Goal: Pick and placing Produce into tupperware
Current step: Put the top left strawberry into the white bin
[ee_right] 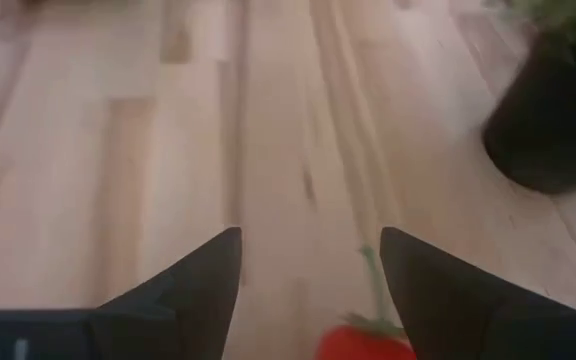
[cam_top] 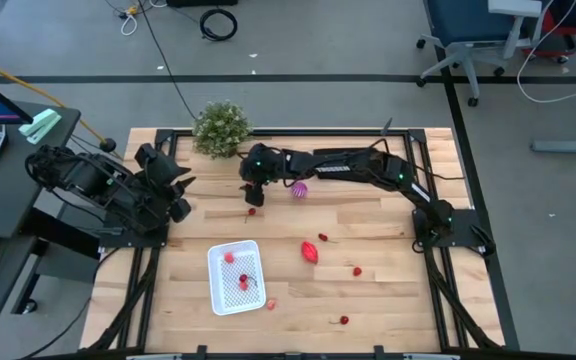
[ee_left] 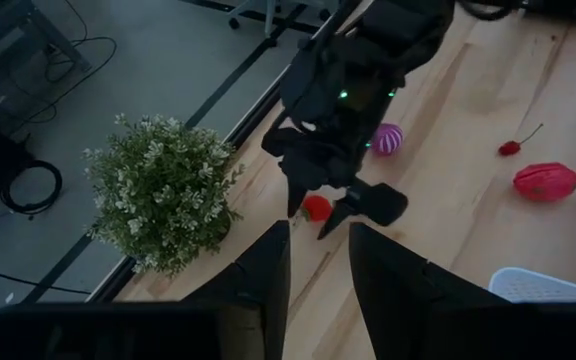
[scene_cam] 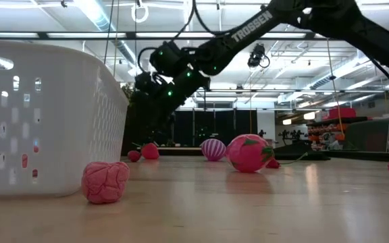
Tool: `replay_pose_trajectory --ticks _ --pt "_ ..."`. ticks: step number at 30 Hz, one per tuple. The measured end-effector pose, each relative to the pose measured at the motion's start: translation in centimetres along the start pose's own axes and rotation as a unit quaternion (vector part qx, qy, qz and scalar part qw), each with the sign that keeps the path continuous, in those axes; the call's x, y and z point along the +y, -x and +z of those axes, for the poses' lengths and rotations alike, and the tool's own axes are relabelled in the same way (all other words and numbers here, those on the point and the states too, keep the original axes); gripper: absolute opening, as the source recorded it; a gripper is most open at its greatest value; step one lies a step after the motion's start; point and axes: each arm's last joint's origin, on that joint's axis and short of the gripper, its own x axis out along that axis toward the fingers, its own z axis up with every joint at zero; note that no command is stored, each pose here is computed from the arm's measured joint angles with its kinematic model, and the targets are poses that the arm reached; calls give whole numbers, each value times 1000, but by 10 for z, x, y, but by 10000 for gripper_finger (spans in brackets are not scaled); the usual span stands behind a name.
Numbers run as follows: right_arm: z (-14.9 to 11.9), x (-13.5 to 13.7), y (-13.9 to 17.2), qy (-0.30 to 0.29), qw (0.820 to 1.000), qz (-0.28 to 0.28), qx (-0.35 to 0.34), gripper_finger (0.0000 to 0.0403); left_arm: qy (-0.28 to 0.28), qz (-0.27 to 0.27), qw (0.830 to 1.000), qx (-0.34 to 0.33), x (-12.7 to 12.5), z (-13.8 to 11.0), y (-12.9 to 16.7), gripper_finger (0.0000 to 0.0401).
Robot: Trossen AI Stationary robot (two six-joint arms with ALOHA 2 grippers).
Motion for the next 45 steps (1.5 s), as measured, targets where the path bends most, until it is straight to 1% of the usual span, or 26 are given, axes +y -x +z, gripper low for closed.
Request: replay_pose_trajectory --ticks 6,9,13,17,21,25,29,33,35,41,42,45 --pt "0 -7 -1 13 999 -41 -6 247 -4 0 1000 0 0 0 0 110" --pt "-1 -11 -1 -10 999 -36 -3 247 -16 0 1000 -1 0 0 0 110" --pt "-9 -15 -6 -32 999 -42 12 247 -16 -1 1000 -1 0 0 0 110" --pt "-16 -15 -13 -27 998 -54 19 246 -14 -1 1000 -2 0 0 0 110" --pt "-12 -15 -11 -26 998 -62 8 244 -14 -2 1000 -2 0 0 0 110" --pt "-13 -15 -11 -23 998 -65 12 229 -13 -2 1000 -2 0 1 0 110" --pt "-13 -15 -11 -22 998 -66 12 203 -13 -2 1000 -2 0 1 0 110" --pt "-12 -15 -11 -21 997 -73 10 159 -12 -3 1000 -3 -1 1 0 110" --pt "-12 -16 -11 -21 996 -83 8 128 -12 -3 1000 -3 -1 1 0 110" --pt "-5 -15 -11 -24 996 -87 -26 16 -12 -3 1000 -3 -1 1 0 110" --pt "-4 -14 -11 -22 996 -86 -30 10 -12 -3 1000 -3 -1 1 0 110" --pt "-2 -10 -11 -19 995 -84 -41 14 -12 -3 1000 -3 -1 1 0 110"
